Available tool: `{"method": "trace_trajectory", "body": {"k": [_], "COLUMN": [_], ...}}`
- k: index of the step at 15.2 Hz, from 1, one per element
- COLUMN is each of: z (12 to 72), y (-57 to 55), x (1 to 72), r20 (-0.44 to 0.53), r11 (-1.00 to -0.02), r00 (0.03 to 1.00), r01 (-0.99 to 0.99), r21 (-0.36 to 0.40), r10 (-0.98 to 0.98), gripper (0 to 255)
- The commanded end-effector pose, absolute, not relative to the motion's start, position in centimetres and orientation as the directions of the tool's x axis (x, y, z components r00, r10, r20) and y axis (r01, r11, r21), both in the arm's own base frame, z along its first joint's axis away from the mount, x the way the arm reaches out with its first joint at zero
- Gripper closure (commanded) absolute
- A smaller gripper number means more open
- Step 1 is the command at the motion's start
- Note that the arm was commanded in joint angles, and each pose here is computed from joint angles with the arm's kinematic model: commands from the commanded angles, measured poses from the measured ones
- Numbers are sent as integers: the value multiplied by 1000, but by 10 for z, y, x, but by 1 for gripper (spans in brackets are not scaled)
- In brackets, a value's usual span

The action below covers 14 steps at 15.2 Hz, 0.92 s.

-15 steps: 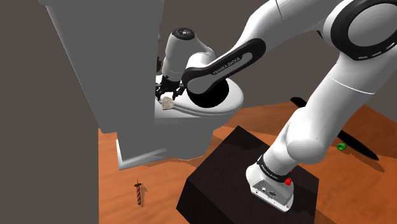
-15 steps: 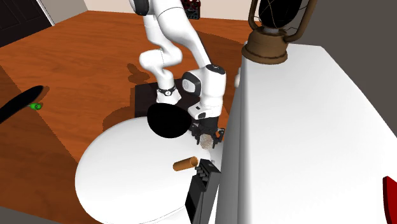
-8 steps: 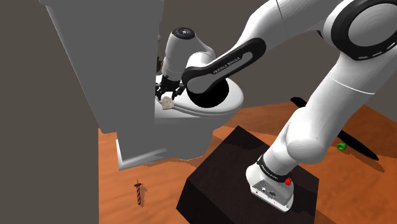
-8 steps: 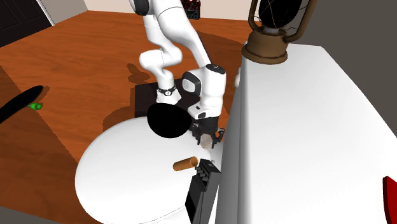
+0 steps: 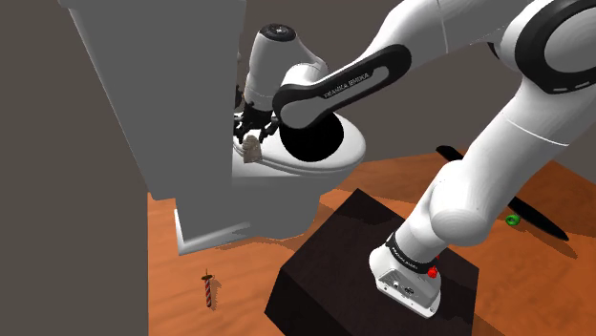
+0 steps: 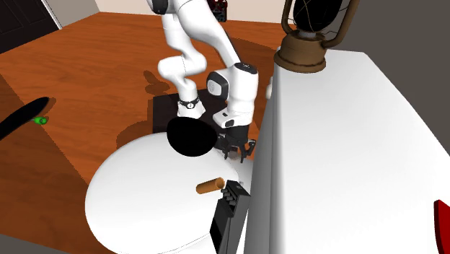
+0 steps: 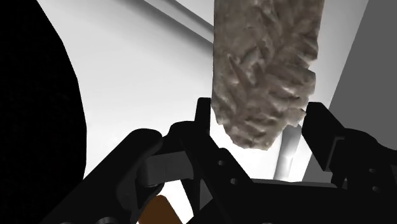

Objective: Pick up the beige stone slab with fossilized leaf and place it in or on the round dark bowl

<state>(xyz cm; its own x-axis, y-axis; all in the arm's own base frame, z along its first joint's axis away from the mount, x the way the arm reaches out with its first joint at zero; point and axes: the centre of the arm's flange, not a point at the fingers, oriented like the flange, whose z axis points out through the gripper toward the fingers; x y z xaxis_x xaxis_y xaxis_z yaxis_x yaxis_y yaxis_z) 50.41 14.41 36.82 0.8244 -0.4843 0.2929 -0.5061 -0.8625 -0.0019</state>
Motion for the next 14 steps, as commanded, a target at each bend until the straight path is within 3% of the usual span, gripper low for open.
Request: {"method": "trace_trajectory", "body": {"k": [1, 14], "z": [380, 449], "y": [146, 146], "x": [504, 504], "r20": [295, 295], "r11": [-863, -863], "r00": [824, 824], "r01": [-505, -505], "r21": [-4, -4], "r10": [-483, -483], "gripper": [255, 255]}}
